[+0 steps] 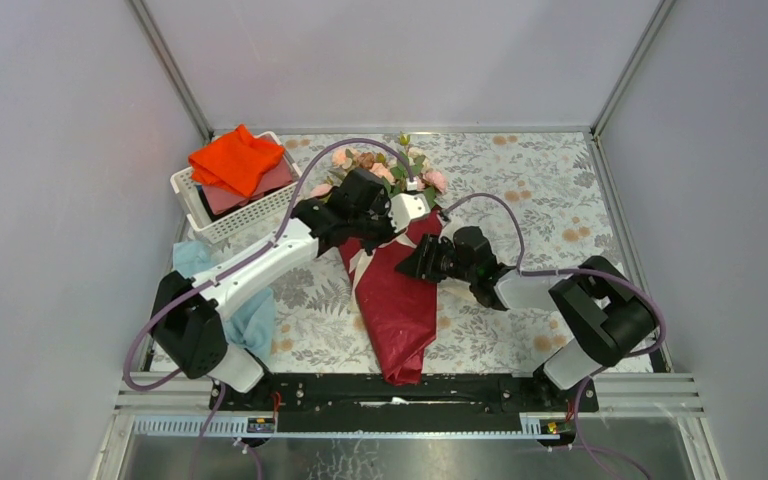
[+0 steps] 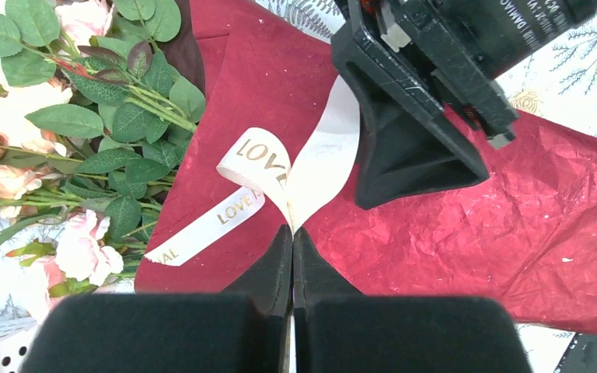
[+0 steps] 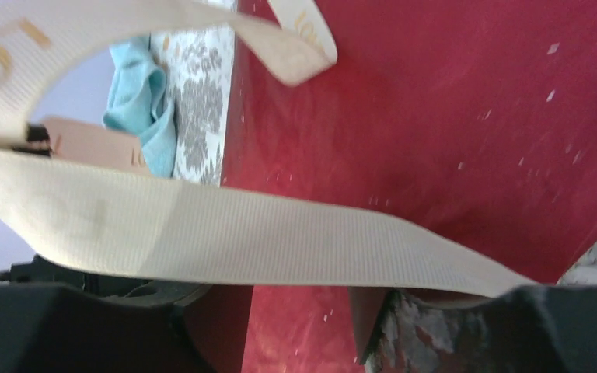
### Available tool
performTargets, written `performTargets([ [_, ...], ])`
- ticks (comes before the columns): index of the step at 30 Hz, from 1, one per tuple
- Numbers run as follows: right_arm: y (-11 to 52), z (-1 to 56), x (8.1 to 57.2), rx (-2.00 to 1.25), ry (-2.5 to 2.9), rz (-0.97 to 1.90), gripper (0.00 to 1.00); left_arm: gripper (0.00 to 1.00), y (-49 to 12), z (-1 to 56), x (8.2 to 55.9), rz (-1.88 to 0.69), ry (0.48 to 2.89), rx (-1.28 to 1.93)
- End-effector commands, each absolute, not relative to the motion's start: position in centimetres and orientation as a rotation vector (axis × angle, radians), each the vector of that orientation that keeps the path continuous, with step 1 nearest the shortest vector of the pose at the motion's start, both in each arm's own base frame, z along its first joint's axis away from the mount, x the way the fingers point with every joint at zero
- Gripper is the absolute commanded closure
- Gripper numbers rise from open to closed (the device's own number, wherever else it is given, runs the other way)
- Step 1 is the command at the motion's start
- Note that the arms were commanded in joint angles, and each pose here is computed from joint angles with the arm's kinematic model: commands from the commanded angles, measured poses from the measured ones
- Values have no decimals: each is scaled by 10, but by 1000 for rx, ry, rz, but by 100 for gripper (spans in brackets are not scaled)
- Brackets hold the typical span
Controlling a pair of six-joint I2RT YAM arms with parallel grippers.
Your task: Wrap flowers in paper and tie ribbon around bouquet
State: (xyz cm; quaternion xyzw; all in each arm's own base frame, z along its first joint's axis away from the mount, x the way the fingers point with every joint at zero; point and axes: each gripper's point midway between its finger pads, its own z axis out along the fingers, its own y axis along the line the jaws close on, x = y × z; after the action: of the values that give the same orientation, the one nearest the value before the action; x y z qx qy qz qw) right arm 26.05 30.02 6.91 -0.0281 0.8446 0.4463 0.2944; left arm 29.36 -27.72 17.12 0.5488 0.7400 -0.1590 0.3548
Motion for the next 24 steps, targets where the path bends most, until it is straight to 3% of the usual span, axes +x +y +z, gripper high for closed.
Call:
performTargets([
  [1, 310, 108, 306, -37, 1971, 1165, 44, 100, -283, 176, 295, -447, 1957, 1348],
  [8, 323, 123, 330, -19, 1837, 1164, 30, 100, -289, 169, 294, -497, 1987, 1323],
  [24, 346, 107, 354, -77, 1773, 1067, 30, 100, -288, 169, 315, -610, 2069, 1140],
])
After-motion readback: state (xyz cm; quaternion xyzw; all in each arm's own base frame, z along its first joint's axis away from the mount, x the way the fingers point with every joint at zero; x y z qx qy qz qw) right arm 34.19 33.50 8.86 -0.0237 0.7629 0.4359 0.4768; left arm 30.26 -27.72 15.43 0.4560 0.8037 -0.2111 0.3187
